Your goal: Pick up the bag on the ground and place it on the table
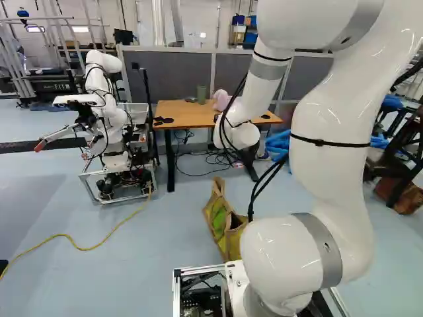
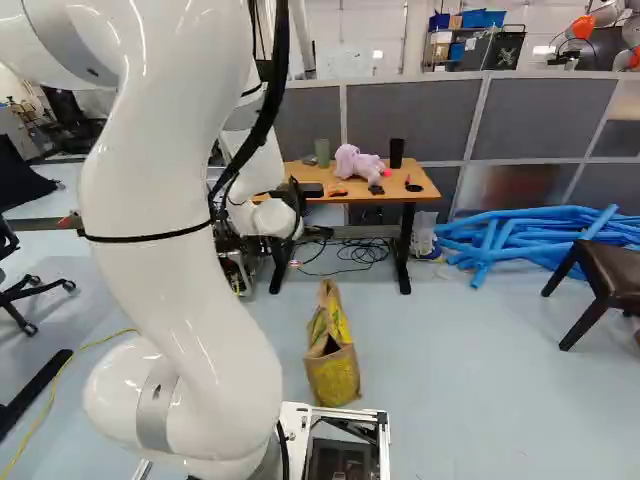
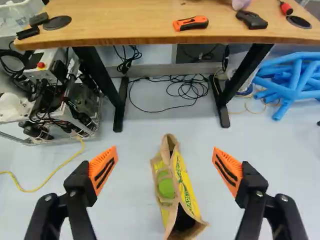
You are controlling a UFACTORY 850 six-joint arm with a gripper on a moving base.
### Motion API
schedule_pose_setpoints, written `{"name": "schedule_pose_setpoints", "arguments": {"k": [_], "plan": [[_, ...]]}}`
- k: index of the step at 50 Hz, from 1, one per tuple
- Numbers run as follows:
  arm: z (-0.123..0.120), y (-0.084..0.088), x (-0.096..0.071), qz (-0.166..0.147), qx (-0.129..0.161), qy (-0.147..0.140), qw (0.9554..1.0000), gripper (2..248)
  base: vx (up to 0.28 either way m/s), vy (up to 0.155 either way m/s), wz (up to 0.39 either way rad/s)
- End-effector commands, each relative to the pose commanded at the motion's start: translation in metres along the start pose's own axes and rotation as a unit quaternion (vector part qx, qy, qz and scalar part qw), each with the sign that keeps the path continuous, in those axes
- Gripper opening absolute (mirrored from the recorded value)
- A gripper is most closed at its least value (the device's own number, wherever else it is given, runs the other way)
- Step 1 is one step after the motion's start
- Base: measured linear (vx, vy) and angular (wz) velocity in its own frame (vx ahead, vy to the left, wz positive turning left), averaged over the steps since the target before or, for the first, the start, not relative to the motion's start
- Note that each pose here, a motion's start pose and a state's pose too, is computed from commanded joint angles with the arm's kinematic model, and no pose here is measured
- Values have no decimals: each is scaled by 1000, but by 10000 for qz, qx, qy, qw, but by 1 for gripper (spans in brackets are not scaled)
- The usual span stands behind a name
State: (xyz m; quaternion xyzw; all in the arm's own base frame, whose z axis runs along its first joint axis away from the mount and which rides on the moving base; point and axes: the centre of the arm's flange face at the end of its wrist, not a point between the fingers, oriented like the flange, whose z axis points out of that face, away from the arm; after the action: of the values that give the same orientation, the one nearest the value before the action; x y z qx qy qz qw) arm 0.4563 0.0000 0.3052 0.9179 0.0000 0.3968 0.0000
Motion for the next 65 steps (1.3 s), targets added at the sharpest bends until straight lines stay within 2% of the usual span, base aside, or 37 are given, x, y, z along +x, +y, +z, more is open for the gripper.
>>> {"name": "schedule_pose_setpoints", "arguments": {"k": [28, 65], "plan": [[41, 0, -17, 0, 0, -672, 9977, 247, 0, 0, 0], [88, 0, -45, 35, -19, -1452, 9894, 247, 0, 0, 0]]}}
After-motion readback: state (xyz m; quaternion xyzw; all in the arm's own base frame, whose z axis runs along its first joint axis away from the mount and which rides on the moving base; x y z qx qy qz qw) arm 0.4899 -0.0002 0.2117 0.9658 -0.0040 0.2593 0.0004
